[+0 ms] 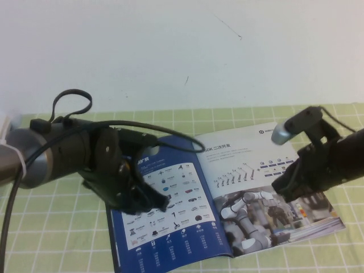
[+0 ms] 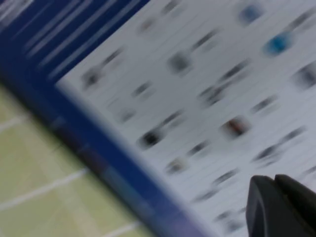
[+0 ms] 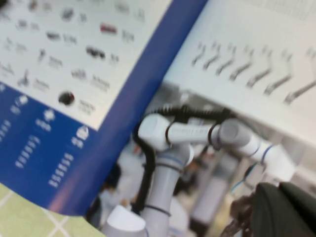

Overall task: Close book
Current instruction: 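Close the open booklet and leave it lying on the table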

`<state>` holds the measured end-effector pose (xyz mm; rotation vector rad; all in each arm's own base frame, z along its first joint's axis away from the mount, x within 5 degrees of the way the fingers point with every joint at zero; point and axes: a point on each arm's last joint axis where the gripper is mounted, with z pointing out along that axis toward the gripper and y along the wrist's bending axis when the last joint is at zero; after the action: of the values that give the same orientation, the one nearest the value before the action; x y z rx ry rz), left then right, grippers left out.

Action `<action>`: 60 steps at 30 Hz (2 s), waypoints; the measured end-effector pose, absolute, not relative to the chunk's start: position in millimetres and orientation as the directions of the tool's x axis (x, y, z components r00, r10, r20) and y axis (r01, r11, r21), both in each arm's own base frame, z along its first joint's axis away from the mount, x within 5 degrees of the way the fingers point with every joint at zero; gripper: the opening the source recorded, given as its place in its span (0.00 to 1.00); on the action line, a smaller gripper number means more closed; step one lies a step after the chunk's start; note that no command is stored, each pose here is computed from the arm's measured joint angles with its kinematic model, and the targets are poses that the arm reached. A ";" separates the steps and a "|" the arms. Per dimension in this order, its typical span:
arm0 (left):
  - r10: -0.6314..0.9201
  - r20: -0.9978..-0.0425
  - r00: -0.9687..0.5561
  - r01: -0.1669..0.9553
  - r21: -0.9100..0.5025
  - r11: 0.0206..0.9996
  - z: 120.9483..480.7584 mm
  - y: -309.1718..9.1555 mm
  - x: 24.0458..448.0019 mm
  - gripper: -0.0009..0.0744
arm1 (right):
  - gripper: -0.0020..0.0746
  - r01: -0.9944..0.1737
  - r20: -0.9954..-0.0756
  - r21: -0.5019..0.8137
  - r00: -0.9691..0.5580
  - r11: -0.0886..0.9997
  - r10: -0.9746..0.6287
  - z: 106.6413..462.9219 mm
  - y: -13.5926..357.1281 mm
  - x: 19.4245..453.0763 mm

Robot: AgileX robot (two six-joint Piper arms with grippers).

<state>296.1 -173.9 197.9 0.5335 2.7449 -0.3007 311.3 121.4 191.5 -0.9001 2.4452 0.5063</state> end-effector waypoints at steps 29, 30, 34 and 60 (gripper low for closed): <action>0.163 -0.180 -0.970 0.162 0.019 0.987 153.9 -130.0 316.4 0.01 | 0.02 -0.663 -0.367 0.247 -0.739 0.707 -0.565 122.9 121.8 317.0; 0.164 -0.179 -0.970 0.163 0.018 0.986 152.9 -130.3 316.6 0.01 | 0.02 -0.663 -0.366 0.248 -0.739 0.706 -0.566 122.9 121.8 316.9; 0.154 -0.177 -0.972 0.156 0.005 0.988 150.7 -131.6 317.0 0.01 | 0.02 -0.663 -0.366 0.248 -0.739 0.706 -0.566 122.9 121.8 316.9; -0.014 -0.439 -0.898 0.381 -0.794 0.473 191.8 -210.6 324.2 0.01 | 0.02 -0.614 -0.497 0.235 -0.742 0.753 -0.450 174.4 120.0 317.5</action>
<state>324.2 -210.6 191.8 0.3081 2.3385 -1.4040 317.5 120.0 174.4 -0.8109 2.5378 0.5444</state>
